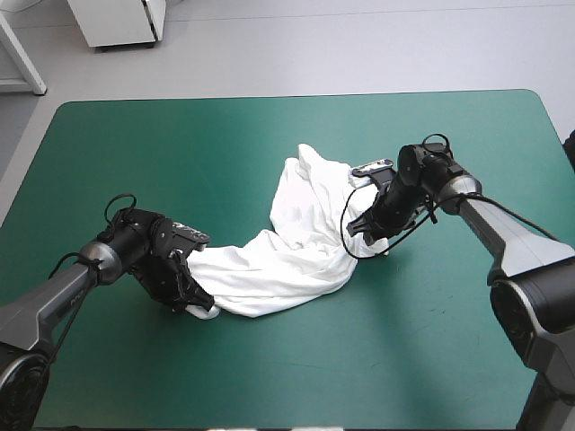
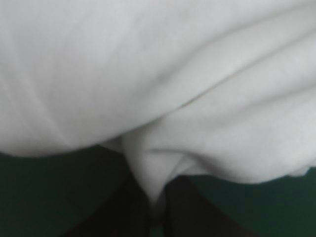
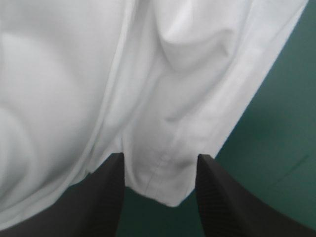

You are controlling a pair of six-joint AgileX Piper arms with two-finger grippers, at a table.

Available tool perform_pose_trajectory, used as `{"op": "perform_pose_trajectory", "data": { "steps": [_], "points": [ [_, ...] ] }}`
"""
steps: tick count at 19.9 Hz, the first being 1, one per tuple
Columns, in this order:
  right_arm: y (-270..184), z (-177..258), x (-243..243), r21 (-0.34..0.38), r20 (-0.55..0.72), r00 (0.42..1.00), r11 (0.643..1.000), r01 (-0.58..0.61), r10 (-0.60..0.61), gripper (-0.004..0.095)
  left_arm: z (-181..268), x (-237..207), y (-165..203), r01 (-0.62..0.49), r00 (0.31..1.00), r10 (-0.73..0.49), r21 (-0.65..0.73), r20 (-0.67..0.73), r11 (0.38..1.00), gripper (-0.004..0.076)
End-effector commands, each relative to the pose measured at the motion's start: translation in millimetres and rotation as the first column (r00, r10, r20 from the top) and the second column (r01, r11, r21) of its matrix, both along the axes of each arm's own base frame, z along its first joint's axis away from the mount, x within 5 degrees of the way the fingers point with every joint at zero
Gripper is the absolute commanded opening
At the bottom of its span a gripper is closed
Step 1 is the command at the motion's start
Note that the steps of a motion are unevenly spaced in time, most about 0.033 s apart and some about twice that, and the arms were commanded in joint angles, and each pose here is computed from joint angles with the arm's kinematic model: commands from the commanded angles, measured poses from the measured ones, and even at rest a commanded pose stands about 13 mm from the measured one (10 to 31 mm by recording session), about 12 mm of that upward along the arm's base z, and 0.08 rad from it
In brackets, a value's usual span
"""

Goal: Fold the cloth

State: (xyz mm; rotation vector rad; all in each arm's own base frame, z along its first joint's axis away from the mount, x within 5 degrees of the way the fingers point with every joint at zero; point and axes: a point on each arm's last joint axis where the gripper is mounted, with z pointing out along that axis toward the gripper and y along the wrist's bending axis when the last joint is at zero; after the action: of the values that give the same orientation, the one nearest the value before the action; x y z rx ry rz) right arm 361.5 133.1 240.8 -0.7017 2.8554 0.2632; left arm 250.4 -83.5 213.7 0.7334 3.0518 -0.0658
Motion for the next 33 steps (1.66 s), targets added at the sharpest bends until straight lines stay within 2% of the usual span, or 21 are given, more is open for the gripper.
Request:
{"op": "perform_pose_trajectory", "data": {
  "steps": [1,5,7,8,9,10,14,16,18,22,23,26,28,29,30,33],
  "points": [
    [2,10,5,0.023,0.038,0.999,1.000,-0.008,0.007,0.0441,14,-3,-1,-0.007,1.000,0.008,-0.025,0.019,1.000,-0.0009],
    [4,-4,8,0.019,-0.011,1.000,1.000,-0.010,0.011,0.0432,14,-3,-1,-0.004,1.000,0.004,-0.021,0.016,1.000,-0.0009],
    [4,-4,6,0.018,-0.030,0.999,1.000,-0.013,0.013,0.0298,14,-3,-1,-0.003,1.000,0.003,-0.020,0.016,1.000,-0.0009],
    [4,-4,5,0.014,-0.046,0.999,1.000,-0.016,0.017,0.0155,14,-3,-1,-0.003,1.000,0.003,-0.020,0.016,1.000,-0.0009],
    [4,-4,4,0.012,-0.055,0.998,1.000,-0.018,0.018,0.0096,14,-3,-1,-0.003,1.000,0.003,-0.020,0.016,1.000,-0.0009],
    [3,-5,2,0.007,-0.071,0.997,1.000,-0.028,0.029,-0.0017,14,-3,-1,-0.003,1.000,0.004,-0.020,0.018,1.000,-0.0009],
    [0,3,-6,-0.010,-0.114,0.993,0.999,-0.038,0.036,-0.0015,15,-1,-1,0.010,1.000,-0.009,-0.022,0.027,1.000,-0.0009],
    [-5,25,-12,-0.028,-0.049,0.998,0.999,-0.027,0.026,-0.0015,29,-2,-2,0.029,0.999,-0.029,-0.026,0.024,0.999,-0.0009],
    [-17,55,-22,-0.044,0.040,0.999,0.999,-0.002,0.004,-0.0015,60,-2,-2,0.033,0.995,-0.029,-0.045,0.095,0.998,-0.0009],
    [-44,113,-50,0.011,0.199,0.977,0.997,0.077,-0.077,-0.0015,132,-17,3,0.045,0.962,-0.016,-0.098,0.274,0.994,-0.0009],
    [-50,135,-66,0.034,0.262,0.961,0.996,0.086,-0.092,-0.0015,157,-29,7,0.052,0.932,-0.003,-0.124,0.364,0.991,-0.0009],
    [-57,177,-93,0.083,0.386,0.914,0.992,0.100,-0.125,-0.0015,197,-50,14,0.065,0.867,0.028,-0.168,0.498,0.984,-0.0009],
    [-66,233,-128,0.163,0.543,0.823,0.982,0.093,-0.168,-0.0015,240,-78,23,0.096,0.772,0.058,-0.207,0.633,0.974,-0.0009],
    [-69,248,-138,0.187,0.583,0.791,0.978,0.092,-0.185,-0.0015,252,-85,25,0.106,0.742,0.066,-0.214,0.668,0.971,-0.0009],
    [-74,274,-156,0.219,0.654,0.727,0.972,0.081,-0.208,-0.0015,273,-96,29,0.125,0.684,0.084,-0.230,0.725,0.965,-0.0009],
    [-82,321,-187,0.276,0.764,0.597,0.960,0.037,-0.243,-0.0015,320,-119,36,0.179,0.543,0.111,-0.245,0.832,0.953,-0.0009]
  ]
}}
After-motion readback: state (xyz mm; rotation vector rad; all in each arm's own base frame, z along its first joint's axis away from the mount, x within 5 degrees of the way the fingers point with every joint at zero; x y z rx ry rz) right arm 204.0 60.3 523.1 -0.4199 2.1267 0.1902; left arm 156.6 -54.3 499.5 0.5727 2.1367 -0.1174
